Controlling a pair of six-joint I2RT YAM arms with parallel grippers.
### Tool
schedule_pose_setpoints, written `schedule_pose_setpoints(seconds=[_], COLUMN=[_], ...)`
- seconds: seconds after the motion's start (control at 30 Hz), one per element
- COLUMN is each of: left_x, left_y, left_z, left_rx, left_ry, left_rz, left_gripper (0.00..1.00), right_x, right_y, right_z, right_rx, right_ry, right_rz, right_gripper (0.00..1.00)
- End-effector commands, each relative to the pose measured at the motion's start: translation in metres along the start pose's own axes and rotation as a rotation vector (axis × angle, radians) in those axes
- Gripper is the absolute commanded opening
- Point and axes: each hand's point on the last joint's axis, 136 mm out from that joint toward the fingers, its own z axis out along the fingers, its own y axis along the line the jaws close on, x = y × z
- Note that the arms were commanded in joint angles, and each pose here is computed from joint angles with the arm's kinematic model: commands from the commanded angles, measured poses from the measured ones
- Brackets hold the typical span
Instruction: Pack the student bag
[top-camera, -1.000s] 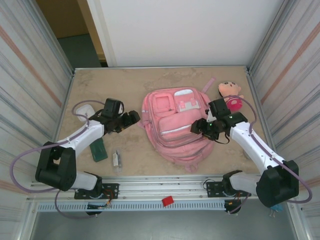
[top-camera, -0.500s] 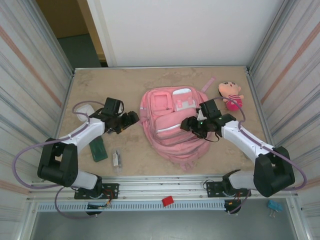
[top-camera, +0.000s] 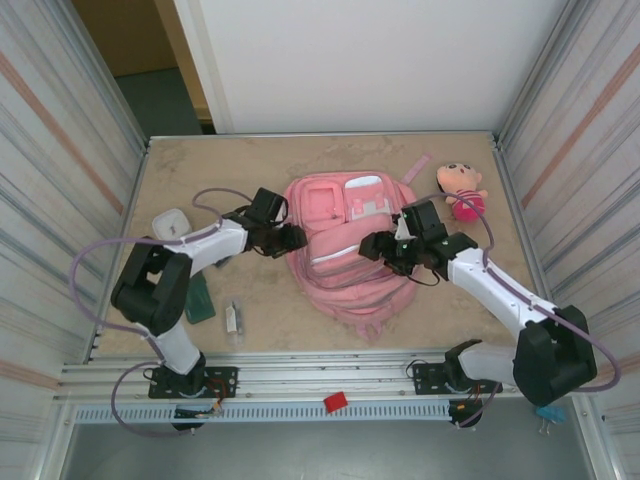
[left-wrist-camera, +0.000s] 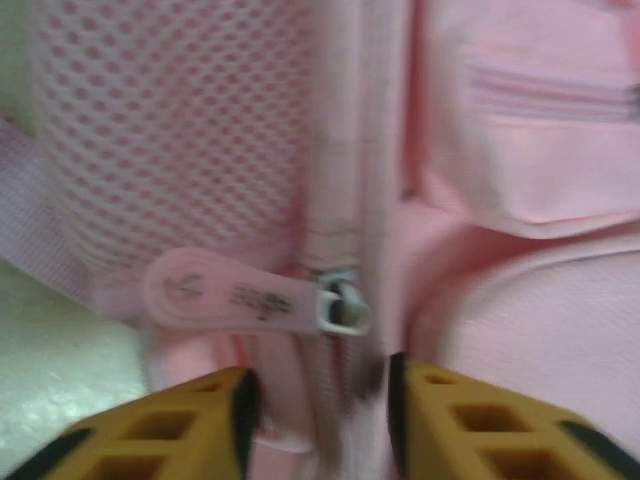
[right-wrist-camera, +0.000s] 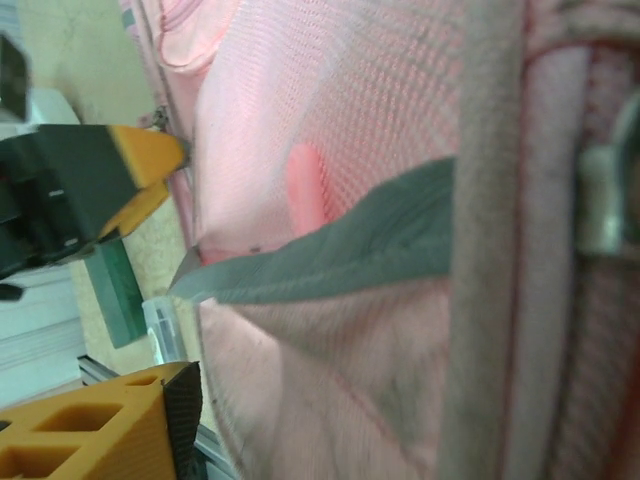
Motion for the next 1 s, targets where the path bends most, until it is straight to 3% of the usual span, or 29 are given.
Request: schedule_pose_setpoints(seconds=[0.0,0.17,0.3,0.4,0.47,0.53,0.63,0.8,0.87,0.97], left_x=[-0.011,-0.034,-0.049,-0.057,-0.059,-0.058,-0.054,-0.047,-0.043,-0.034], left_y=[0.009,0.026,0.031,0.028,0.022,0.017,0.013,0.015,0.018,0.032], left_z=[0.003,-0.006,-0.015,-0.019,-0.022,-0.027,-0.037,-0.058,-0.067,-0.080], left_rx=[-0.061,-0.120,-0.153,-0.137,-0.120,-0.099,-0.074,-0.087,-0.089,-0.111], left_ry=[-0.003,-0.052,-0.084,-0.095,-0.097,-0.096,-0.104,-0.118,-0.124,-0.138], left_rz=[0.024,0.056,0.081,0.079,0.079,0.067,0.046,0.032,0.016,-0.027], left_gripper=[0.27,0.14,0.14,0.16,0.23,0.34,0.44,0.58,0.60,0.67], right_x=[0.003,0.007,0.011,0.004,-0.007,-0.019,-0.031,-0.030,-0.031,-0.044], right_y=[0.008,-0.020,-0.026,-0.005,0.005,0.005,0.003,-0.038,-0.051,-0.036], right_z=[-0.019,-0.057,-0.086,-0.090,-0.082,-0.070,-0.043,0.013,0.020,0.011], right_rx=[-0.037,0.091,0.122,0.032,-0.032,-0.037,-0.033,0.090,0.148,0.164], right_ry=[-0.020,-0.075,-0.102,-0.140,-0.175,-0.187,-0.165,-0.137,-0.117,-0.129], right_rz=[-0.023,-0.017,-0.062,-0.118,-0.123,-0.106,-0.094,-0.065,-0.066,-0.122], right_gripper=[0.68,0.70,0.69,0.68,0.67,0.67,0.65,0.64,0.62,0.62])
